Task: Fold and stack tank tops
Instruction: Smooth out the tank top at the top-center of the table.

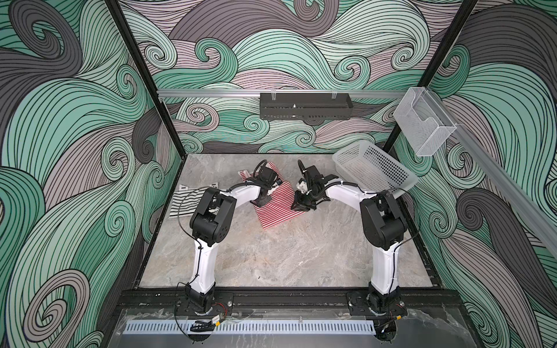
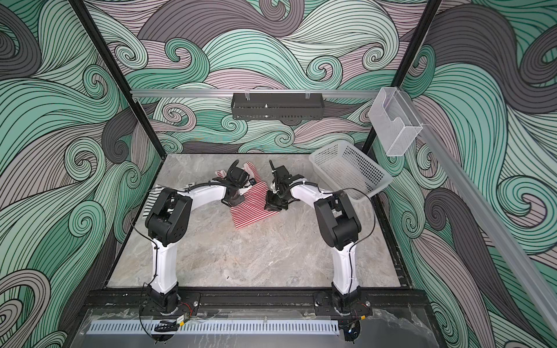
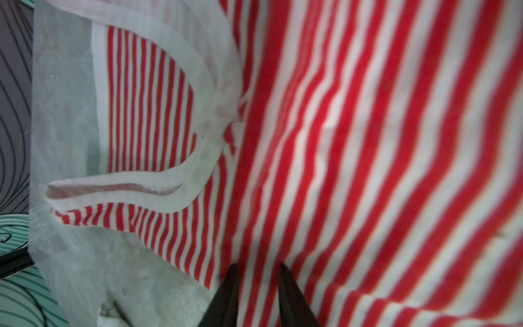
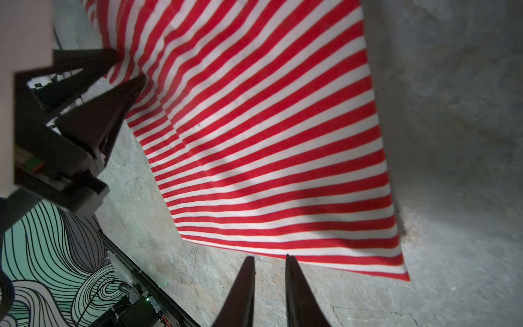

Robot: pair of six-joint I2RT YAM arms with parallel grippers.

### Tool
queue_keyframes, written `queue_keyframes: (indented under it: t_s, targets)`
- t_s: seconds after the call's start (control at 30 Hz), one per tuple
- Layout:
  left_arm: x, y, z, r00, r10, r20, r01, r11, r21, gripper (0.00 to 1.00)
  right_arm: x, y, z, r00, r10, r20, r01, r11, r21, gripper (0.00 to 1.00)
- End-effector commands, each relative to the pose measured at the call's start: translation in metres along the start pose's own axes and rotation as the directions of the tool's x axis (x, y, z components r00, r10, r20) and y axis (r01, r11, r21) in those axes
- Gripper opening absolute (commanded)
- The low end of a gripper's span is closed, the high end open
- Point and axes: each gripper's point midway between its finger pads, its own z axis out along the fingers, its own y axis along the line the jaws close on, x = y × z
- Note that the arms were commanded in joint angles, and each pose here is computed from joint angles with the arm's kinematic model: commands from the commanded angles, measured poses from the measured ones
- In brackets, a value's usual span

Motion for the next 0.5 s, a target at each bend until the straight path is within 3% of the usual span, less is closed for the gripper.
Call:
queue_keyframes:
  t_s: [0.0, 0.3, 0.47]
  targets:
    - [0.004, 0.025, 0.009, 0.999, -0.017, -0.046, 0.013, 0.996, -0.084, 0.28, 0.001, -0.013, 0.012, 1.000, 0.024, -0.010, -0.024, 0.999, 0.048, 0.22]
    - [0.018, 0.032, 0.028, 0.990, -0.011, -0.139, -0.005, 0.993, -0.115, 0.27, 0.006, -0.024, 0.031, 0.999, 0.039, -0.035, -0.035, 0.994, 0.102, 0.23]
    - [0.013, 0.043, -0.005, 0.996, -0.065, -0.063, 0.057, 0.990, -0.126, 0.27, 0.016, -0.022, 0.036, 0.998, 0.027, -0.049, -0.020, 0.992, 0.123, 0.24]
